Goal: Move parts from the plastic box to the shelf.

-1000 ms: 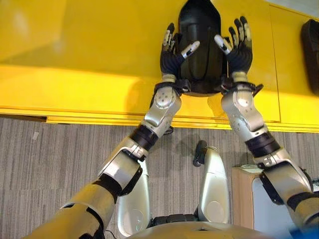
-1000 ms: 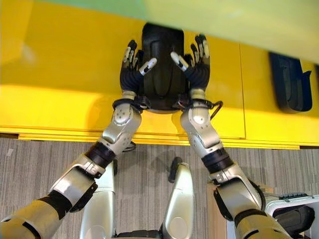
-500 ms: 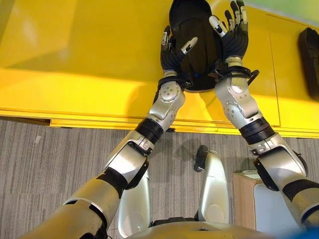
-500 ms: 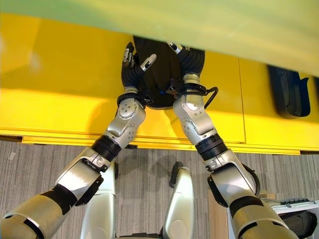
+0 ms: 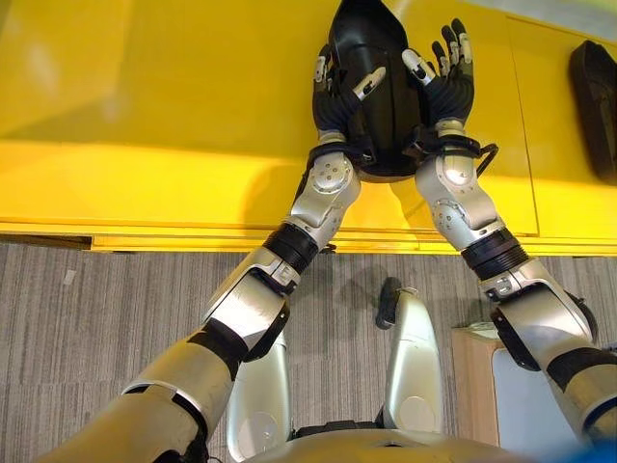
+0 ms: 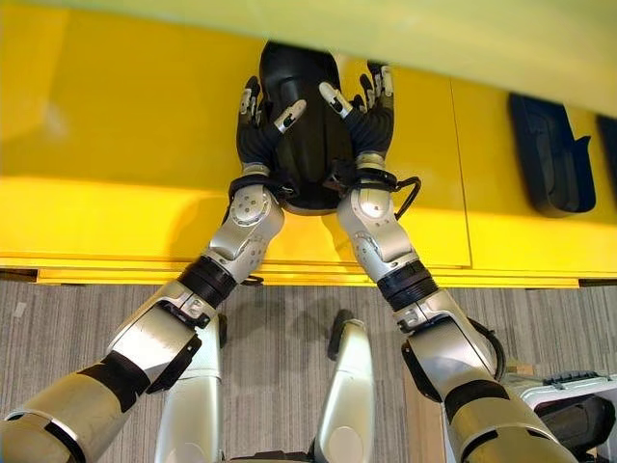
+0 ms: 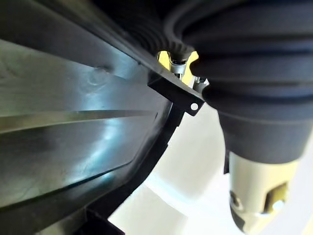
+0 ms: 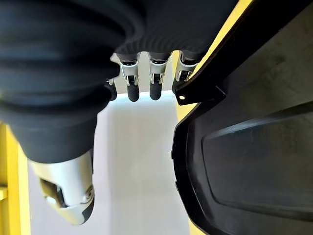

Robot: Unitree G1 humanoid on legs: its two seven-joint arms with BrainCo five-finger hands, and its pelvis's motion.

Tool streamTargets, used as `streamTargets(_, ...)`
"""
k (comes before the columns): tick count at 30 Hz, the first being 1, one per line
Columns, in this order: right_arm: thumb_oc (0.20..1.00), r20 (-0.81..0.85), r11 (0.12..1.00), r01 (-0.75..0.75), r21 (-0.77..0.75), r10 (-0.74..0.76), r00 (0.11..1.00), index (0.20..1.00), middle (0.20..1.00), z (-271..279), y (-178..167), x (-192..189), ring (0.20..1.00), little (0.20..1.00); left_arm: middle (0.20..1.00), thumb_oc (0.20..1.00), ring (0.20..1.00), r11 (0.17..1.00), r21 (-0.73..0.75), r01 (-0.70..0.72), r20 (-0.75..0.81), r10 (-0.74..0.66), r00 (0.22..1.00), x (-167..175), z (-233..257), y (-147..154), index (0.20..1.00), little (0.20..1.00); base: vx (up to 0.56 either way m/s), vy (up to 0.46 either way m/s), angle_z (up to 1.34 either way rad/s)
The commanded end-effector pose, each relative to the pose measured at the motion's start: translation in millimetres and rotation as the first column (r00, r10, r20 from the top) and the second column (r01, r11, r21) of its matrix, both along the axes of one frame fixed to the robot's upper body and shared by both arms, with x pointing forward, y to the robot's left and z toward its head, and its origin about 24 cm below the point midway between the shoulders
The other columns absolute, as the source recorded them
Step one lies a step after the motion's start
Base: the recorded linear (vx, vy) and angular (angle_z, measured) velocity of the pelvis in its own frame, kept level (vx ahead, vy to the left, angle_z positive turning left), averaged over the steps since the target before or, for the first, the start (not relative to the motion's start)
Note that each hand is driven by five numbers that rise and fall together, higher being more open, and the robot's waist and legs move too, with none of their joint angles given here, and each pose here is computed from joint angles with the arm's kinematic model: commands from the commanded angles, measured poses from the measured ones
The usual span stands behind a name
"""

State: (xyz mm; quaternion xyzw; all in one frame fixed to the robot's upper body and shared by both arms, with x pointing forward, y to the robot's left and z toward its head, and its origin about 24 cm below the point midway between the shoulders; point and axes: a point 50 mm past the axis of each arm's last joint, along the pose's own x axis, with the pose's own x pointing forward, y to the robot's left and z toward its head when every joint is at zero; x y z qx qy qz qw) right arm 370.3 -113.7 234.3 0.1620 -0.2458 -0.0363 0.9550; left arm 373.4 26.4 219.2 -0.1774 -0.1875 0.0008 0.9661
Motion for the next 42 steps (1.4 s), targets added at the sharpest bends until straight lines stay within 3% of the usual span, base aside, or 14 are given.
streamTargets(1, 1.0, 0.112, 0.997, -0.072, 0.01, 0.07, 0.991, 1.0, 1.0, 34.7, 12.8, -2.5, 1.0, 1.0, 1.0, 1.0, 1.0, 0.992, 0.101, 0.074, -0.2, -0.052, 0.978, 1.3, -35.7, -34.6, 1.0, 1.0, -0.02, -0.009, -0.06)
streamTargets(20, 1.0, 0.151, 0.999, -0.029, -0.023, 0.033, 0.988, 1.0, 1.0, 71.6, 16.5, 6.9, 1.0, 1.0, 1.0, 1.0, 1.0, 0.981, 0.111, 0.16, -0.216, -0.134, 0.967, -1.3, -14.0, -69.9, 1.0, 1.0, 0.0, -0.008, -0.06)
streamTargets(42, 1.0, 0.194, 0.995, -0.032, -0.094, 0.049, 0.98, 1.0, 1.0, 125.2, 47.4, 11.3, 1.0, 1.0, 1.0, 1.0, 1.0, 0.991, 0.063, 0.114, -0.114, -0.107, 0.988, 8.8, 47.1, -63.2, 1.0, 1.0, 0.0, -0.004, -0.06)
